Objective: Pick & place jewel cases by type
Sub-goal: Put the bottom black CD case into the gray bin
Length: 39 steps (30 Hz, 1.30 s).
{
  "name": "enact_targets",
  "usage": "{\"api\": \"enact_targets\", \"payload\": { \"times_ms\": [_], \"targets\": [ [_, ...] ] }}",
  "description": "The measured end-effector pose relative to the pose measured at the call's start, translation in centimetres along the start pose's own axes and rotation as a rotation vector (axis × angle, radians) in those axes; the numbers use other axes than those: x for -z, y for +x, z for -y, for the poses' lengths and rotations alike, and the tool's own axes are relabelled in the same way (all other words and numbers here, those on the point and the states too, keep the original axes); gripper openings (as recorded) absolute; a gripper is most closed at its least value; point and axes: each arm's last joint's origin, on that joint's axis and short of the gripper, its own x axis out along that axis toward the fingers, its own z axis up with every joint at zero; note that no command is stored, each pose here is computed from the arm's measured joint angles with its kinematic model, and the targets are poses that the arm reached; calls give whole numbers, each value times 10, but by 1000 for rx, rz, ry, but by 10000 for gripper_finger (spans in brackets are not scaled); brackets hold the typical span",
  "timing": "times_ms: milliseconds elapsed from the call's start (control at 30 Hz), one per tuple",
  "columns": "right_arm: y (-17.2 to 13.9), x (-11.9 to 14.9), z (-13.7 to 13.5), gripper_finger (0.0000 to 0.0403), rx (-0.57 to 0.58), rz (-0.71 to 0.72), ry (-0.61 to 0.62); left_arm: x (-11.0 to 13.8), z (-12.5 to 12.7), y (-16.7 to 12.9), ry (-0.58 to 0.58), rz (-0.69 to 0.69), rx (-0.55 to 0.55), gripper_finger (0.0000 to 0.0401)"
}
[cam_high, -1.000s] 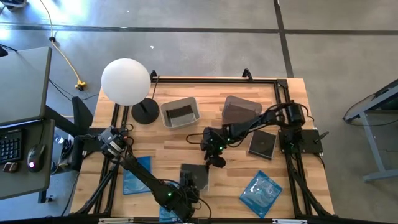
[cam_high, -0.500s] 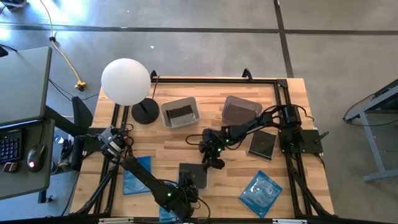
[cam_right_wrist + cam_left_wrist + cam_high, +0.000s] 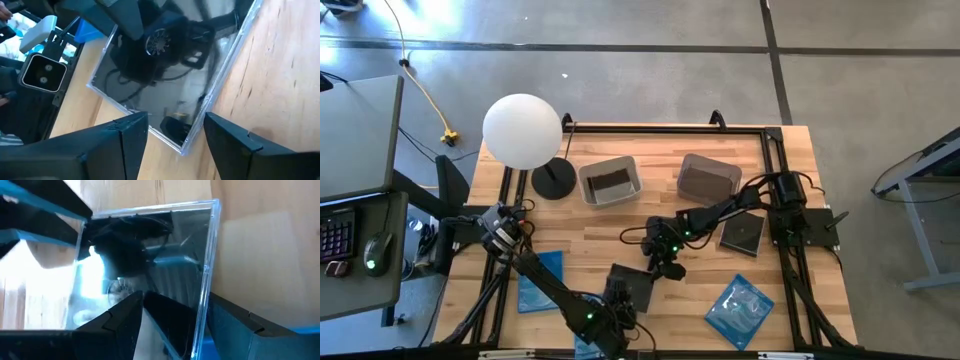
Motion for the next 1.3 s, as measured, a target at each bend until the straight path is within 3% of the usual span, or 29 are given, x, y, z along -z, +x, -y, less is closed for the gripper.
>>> {"api": "enact_targets", "payload": {
  "times_ms": [267, 700, 1100, 1300],
  "targets": [
    [1, 1, -5, 188, -115, -27, 4, -15, -8, -7, 56, 75, -130, 201],
    [1, 0, -4, 188, -95, -17, -12, -17, -13, -8, 72, 21, -96, 197],
    [1, 1, -6, 188, -148, -30, -5, -16, -15, -10, 93, 12, -129, 64],
    [1, 1, -7, 188, -189, -49, 27, -16, -14, -10, 99, 15, -129, 19]
  ]
}}
